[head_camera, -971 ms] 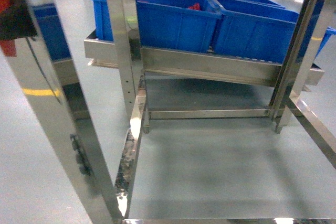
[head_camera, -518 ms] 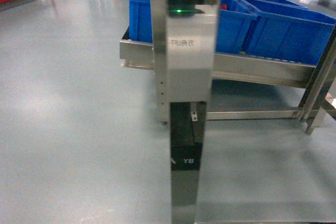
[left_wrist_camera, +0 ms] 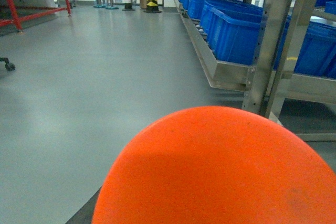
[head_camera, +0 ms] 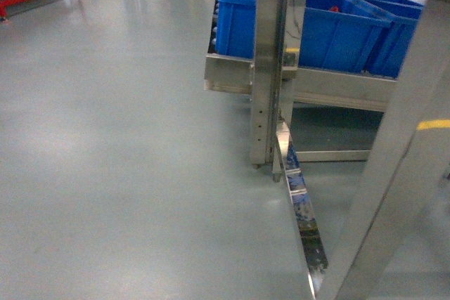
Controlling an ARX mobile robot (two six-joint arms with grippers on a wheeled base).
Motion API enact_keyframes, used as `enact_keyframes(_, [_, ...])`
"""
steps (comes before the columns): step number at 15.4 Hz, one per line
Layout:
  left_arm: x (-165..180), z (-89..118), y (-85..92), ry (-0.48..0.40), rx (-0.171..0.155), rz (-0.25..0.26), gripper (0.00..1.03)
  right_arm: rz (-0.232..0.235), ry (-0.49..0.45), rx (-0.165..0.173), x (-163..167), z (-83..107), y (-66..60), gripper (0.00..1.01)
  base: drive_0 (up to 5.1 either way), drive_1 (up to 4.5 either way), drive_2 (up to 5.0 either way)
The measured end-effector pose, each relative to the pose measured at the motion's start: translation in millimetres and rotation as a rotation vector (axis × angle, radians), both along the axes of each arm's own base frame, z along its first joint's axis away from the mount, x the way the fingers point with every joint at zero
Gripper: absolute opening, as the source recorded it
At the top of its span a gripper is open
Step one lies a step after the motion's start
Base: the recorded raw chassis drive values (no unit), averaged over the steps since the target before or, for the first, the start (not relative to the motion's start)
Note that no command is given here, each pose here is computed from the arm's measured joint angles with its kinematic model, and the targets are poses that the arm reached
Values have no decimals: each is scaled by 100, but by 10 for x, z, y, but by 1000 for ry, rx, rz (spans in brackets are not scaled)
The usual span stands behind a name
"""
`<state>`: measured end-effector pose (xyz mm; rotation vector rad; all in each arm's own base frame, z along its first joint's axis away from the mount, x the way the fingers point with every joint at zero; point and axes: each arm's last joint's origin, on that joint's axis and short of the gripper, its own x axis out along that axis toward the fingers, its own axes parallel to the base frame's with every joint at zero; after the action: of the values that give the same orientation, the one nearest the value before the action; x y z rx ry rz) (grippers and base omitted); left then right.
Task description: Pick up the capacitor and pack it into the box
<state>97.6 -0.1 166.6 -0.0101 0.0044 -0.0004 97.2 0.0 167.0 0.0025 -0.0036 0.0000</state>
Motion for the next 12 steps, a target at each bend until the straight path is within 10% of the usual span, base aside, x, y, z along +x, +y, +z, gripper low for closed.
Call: enact_keyframes(12, [0, 1, 0, -1, 0, 0, 43, 0, 0, 0, 0, 0, 0, 98, -493, 243, 243])
